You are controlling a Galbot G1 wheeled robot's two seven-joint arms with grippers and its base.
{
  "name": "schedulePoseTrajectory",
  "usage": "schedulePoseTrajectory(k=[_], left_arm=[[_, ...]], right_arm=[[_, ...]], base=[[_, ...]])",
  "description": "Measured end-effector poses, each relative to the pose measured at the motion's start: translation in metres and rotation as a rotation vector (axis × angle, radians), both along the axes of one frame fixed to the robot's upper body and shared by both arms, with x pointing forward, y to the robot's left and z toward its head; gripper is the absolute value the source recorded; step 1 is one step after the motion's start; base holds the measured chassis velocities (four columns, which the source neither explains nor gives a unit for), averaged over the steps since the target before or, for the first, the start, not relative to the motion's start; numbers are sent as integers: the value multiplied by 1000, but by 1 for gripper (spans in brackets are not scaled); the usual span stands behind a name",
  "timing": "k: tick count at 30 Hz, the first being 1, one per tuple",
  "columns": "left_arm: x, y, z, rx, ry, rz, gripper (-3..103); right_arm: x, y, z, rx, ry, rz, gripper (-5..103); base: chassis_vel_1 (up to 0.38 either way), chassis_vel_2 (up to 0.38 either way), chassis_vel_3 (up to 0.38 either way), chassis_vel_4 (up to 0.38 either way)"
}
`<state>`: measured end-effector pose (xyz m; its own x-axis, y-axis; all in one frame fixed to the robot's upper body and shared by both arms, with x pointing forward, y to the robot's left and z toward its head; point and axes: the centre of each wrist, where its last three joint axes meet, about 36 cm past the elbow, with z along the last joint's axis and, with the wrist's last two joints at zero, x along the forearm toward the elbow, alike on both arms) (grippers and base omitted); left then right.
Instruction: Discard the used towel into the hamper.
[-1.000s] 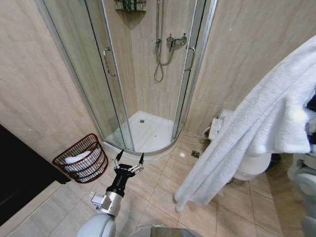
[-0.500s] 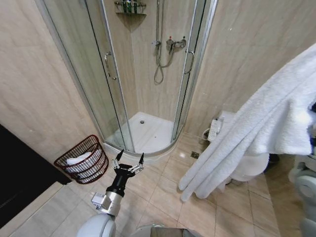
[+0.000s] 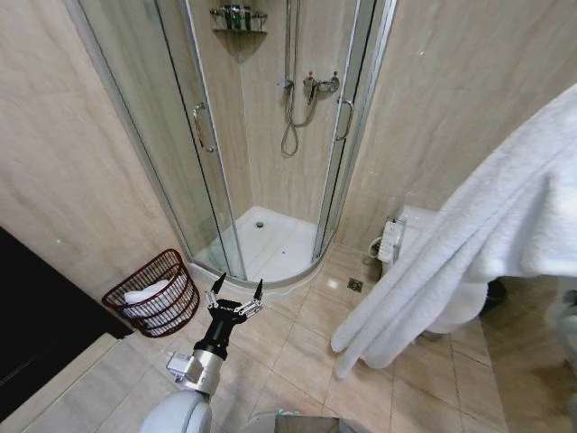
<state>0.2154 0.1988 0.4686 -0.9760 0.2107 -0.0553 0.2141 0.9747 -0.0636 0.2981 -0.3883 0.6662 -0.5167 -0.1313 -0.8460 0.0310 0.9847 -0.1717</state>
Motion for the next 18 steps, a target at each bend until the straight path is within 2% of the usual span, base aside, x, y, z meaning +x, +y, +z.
schedulePoseTrajectory(k=[18], left_arm=[[0, 0, 0, 0, 0, 0, 100]], right_arm=[[-3, 3, -7, 22, 10, 2, 8]], base=[[0, 0, 0, 0]])
